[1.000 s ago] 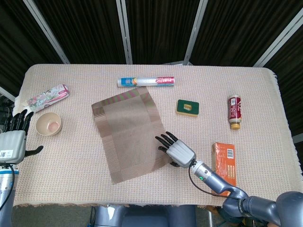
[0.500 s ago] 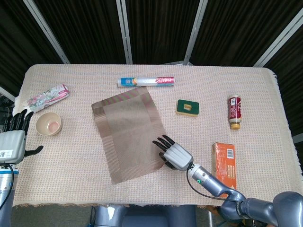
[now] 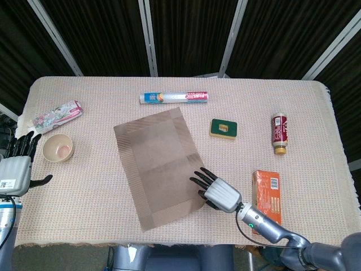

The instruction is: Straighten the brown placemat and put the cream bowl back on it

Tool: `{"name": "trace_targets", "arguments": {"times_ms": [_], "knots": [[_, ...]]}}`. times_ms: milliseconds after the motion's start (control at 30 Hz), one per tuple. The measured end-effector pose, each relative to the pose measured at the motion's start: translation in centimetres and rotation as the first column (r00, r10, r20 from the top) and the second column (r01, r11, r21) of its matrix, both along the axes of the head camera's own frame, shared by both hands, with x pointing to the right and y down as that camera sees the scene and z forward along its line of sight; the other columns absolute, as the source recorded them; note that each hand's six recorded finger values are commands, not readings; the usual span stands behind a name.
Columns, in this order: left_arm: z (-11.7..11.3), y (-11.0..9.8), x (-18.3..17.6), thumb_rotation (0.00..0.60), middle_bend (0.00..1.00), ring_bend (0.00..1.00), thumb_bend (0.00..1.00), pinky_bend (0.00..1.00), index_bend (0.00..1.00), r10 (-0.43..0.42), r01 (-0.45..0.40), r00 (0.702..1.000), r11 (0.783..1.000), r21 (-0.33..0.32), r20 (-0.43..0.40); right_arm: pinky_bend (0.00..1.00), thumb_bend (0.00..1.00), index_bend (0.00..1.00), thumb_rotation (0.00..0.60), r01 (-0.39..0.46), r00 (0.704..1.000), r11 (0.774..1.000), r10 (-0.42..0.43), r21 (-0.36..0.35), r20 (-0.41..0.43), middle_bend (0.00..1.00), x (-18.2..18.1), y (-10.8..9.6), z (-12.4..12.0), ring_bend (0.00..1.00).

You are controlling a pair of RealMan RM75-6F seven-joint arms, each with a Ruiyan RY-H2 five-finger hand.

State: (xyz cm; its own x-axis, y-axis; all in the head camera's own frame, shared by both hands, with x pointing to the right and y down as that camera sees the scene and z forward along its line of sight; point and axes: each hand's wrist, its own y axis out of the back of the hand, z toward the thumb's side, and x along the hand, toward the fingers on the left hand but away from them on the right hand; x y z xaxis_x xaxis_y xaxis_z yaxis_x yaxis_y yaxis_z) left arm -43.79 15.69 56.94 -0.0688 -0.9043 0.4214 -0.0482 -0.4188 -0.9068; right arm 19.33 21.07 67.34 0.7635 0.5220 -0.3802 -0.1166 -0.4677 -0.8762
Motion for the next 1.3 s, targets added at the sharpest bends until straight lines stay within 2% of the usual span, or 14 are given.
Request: {"name": "trace_targets", "arguments": {"times_ms": [133, 233, 400, 500, 600, 833, 900, 967, 1033, 1100, 1167, 1300], "knots": [[0.0, 0.2, 0.1, 0.6, 0.0, 0.0, 0.06, 0.0, 0.0, 0.003, -0.003, 1.0, 1.0, -0.005, -0.003, 0.0, 0.39, 0.65, 0.6, 0.034, 0.999, 0.997, -0.032, 0.068, -0.028, 0.12, 3.4, -0.4, -2.1, 0.0], [0.1, 0.2, 0.1, 0.6, 0.0, 0.0, 0.06, 0.0, 0.0, 0.002, -0.002, 1.0, 1.0, -0.01, -0.002, 0.0, 0.39, 0.65, 0.6, 0.062, 0.996, 0.989, -0.052, 0.131, -0.078, 0.12, 6.3, -1.5, -3.5, 0.0], [0.3, 0.2, 0.0, 0.6, 0.0, 0.0, 0.06, 0.0, 0.0, -0.002, 0.002, 1.0, 1.0, -0.015, 0.007, 0.0, 0.39, 0.65, 0.6, 0.136, 0.978, 0.968, -0.098, 0.21, -0.182, 0.12, 8.6, -3.9, -3.7, 0.0], [0.5, 0.2, -0.2, 0.6, 0.0, 0.0, 0.06, 0.0, 0.0, -0.008, 0.008, 1.0, 1.0, -0.016, 0.015, 0.0, 0.39, 0.65, 0.6, 0.213, 0.955, 0.94, -0.142, 0.267, -0.261, 0.12, 9.2, -6.0, -3.3, 0.0], [0.7, 0.2, -0.4, 0.6, 0.0, 0.0, 0.06, 0.0, 0.0, -0.014, 0.014, 1.0, 1.0, -0.02, 0.023, 0.0, 0.38, 0.65, 0.6, 0.3, 0.919, 0.898, -0.182, 0.321, -0.35, 0.12, 9.5, -8.3, -2.8, 0.0], [1.0, 0.0, -0.9, 0.6, 0.0, 0.0, 0.06, 0.0, 0.0, -0.022, 0.023, 0.999, 0.999, -0.027, 0.035, 0.0, 0.36, 0.64, 0.6, 0.484, 0.81, 0.789, -0.24, 0.378, -0.536, 0.12, 10.1, -12.2, -1.7, 0.0], [1.0, 0.0, -0.8, 0.6, 0.0, 0.0, 0.06, 0.0, 0.0, -0.021, 0.022, 0.999, 0.999, -0.028, 0.034, 0.0, 0.3, 0.47, 0.6, 0.517, 0.785, 0.767, -0.248, 0.381, -0.567, 0.11, 10.4, -12.6, -1.6, 0.0], [1.0, 0.1, -0.8, 0.6, 0.0, 0.0, 0.06, 0.0, 0.0, -0.018, 0.019, 0.999, 0.999, -0.029, 0.034, 0.0, 0.1, 0.12, 0.6, 0.537, 0.77, 0.751, -0.25, 0.385, -0.588, 0.04, 10.9, -12.9, -1.6, 0.0], [1.1, 0.1, -0.8, 0.6, 0.0, 0.0, 0.06, 0.0, 0.0, -0.015, 0.016, 0.999, 0.999, -0.032, 0.033, 0.0, 0.0, 0.0, 0.6, 0.525, 0.775, 0.754, -0.232, 0.395, -0.587, 0.0, 11.3, -13.0, -1.7, 0.0], [1.1, 0.2, -0.7, 0.6, 0.0, 0.0, 0.06, 0.0, 0.0, -0.009, 0.01, 0.999, 0.999, -0.034, 0.031, 0.0, 0.0, 0.0, 0.6, 0.493, 0.789, 0.767, -0.195, 0.412, -0.582, 0.0, 11.8, -13.1, -1.9, 0.0], [1.1, 0.2, -0.5, 0.6, 0.0, 0.0, 0.06, 0.0, 0.0, -0.001, 0.002, 1.0, 0.999, -0.037, 0.027, 0.0, 0.0, 0.0, 0.6, 0.424, 0.818, 0.789, -0.124, 0.444, -0.562, 0.0, 12.5, -13.2, -2.4, 0.0], [1.1, 0.3, 0.2, 0.6, 0.0, 0.0, 0.06, 0.0, 0.0, 0.032, -0.031, 0.999, 0.999, -0.036, 0.004, 0.0, 0.0, 0.0, 0.6, 0.23, 0.887, 0.843, 0.024, 0.486, -0.461, 0.0, 13.5, -12.7, -3.9, 0.0]]}}
